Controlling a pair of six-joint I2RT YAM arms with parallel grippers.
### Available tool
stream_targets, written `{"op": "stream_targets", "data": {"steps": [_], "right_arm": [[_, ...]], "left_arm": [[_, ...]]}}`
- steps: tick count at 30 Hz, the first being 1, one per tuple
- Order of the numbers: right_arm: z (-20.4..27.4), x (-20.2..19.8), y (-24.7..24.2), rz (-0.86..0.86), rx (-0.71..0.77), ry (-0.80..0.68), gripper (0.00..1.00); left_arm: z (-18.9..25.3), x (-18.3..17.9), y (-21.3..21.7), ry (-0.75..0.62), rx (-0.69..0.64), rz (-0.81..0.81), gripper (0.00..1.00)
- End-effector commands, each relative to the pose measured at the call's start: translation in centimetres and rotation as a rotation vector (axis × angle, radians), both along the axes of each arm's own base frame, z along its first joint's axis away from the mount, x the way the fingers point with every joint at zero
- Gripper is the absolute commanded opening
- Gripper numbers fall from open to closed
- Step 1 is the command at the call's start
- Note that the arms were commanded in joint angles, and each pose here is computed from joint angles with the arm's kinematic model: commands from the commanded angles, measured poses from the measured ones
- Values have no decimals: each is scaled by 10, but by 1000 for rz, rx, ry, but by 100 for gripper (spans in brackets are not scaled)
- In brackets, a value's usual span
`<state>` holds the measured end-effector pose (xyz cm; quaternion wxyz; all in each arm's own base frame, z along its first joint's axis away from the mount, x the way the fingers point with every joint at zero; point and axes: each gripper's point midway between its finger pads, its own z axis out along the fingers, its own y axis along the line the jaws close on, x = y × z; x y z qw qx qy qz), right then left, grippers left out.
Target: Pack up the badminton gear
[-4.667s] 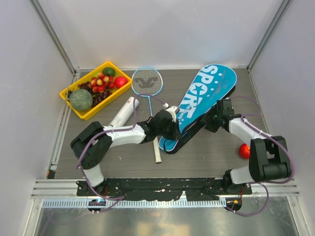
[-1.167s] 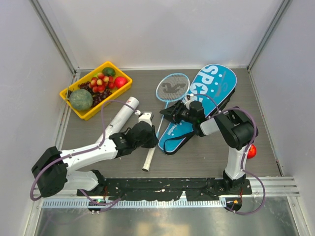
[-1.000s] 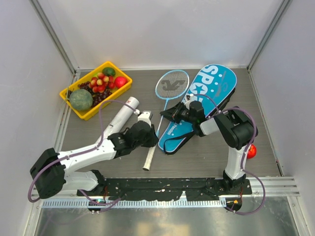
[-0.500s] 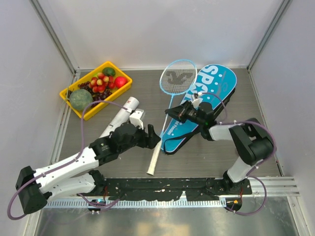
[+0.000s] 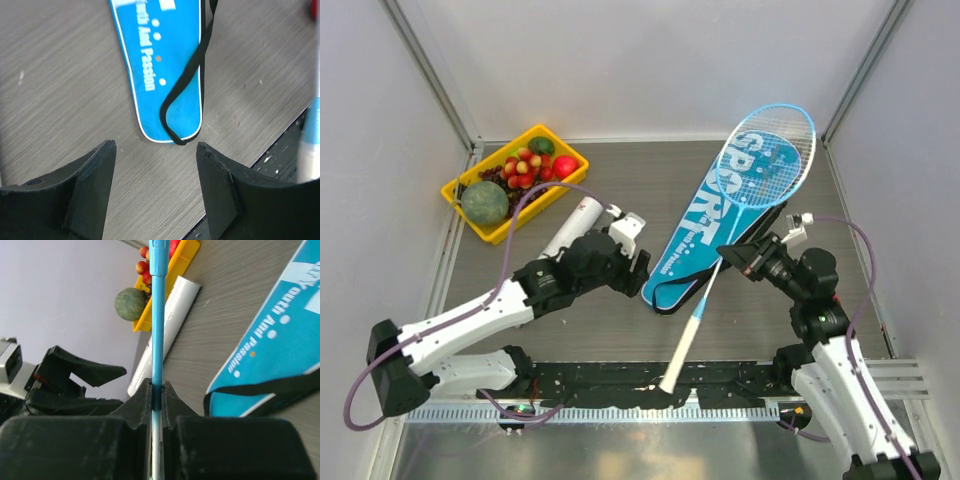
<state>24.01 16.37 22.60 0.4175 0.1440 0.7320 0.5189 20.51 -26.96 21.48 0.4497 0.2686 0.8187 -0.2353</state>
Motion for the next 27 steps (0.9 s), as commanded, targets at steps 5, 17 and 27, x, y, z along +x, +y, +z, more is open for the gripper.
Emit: {"op": "stream_targets", "data": {"steps": [5, 17, 27], "right_arm": [[-43, -58, -45, -138, -231, 129, 5], [-26, -92, -75, -272, -300, 90, 6], [-33, -94, -73, -261, -298, 94, 5]], "left_arm": [[-36, -1, -53, -43, 110, -121, 68], [-107, -11, -128, -29, 237, -244, 71], [-143, 15, -131, -53, 394, -137, 64]]}}
